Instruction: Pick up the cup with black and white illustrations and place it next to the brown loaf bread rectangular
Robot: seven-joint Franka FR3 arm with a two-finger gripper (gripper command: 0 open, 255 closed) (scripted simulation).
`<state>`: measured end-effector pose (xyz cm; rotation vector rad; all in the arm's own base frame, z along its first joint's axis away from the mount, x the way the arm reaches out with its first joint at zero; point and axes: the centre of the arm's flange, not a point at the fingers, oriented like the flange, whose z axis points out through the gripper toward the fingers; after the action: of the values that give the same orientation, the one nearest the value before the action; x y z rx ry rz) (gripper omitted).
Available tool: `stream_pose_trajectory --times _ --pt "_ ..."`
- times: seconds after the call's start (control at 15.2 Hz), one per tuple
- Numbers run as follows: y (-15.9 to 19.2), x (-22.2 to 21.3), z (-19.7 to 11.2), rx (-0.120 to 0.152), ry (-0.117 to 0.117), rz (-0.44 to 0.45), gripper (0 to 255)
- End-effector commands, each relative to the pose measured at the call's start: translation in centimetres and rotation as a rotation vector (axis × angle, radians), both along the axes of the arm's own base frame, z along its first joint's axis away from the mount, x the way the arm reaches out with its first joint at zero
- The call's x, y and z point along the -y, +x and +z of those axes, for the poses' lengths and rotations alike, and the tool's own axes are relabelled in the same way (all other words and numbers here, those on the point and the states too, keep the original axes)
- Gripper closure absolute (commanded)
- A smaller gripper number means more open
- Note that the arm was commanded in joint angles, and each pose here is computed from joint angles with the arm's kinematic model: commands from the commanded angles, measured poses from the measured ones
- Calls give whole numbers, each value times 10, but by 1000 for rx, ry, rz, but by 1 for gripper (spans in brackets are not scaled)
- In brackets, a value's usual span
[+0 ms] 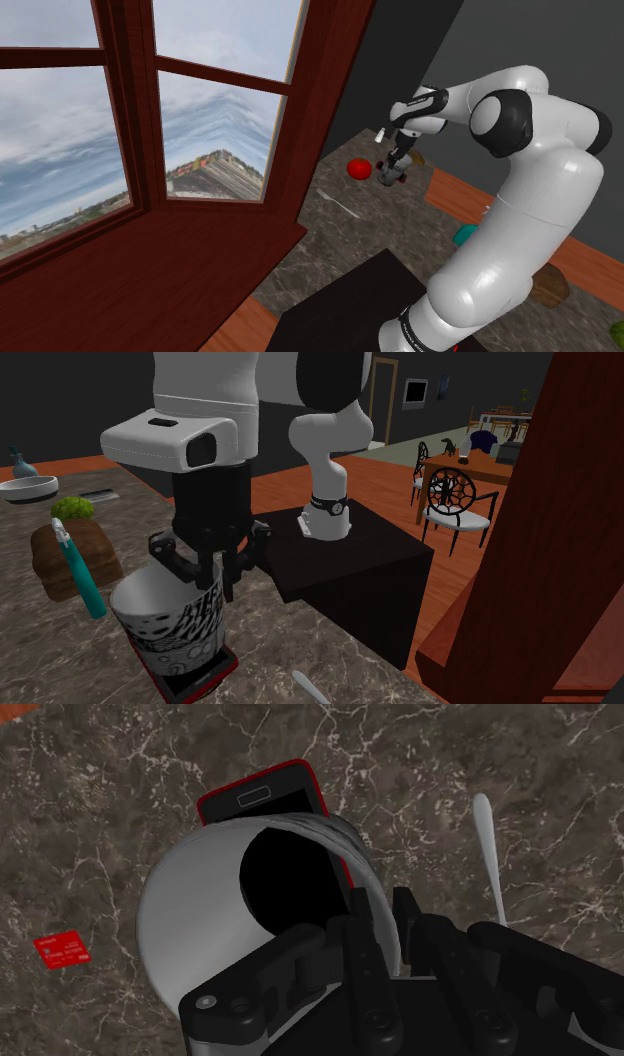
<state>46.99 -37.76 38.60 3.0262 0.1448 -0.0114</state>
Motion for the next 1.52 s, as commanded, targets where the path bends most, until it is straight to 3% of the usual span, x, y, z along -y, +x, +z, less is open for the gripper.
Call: stream_pose_trajectory --times 0.0,0.79,1.45 --pt "-1 -1 11 0 0 0 255" --pt "-1 -1 72 0 0 0 255" --pt "-131 18 73 0 0 0 255"
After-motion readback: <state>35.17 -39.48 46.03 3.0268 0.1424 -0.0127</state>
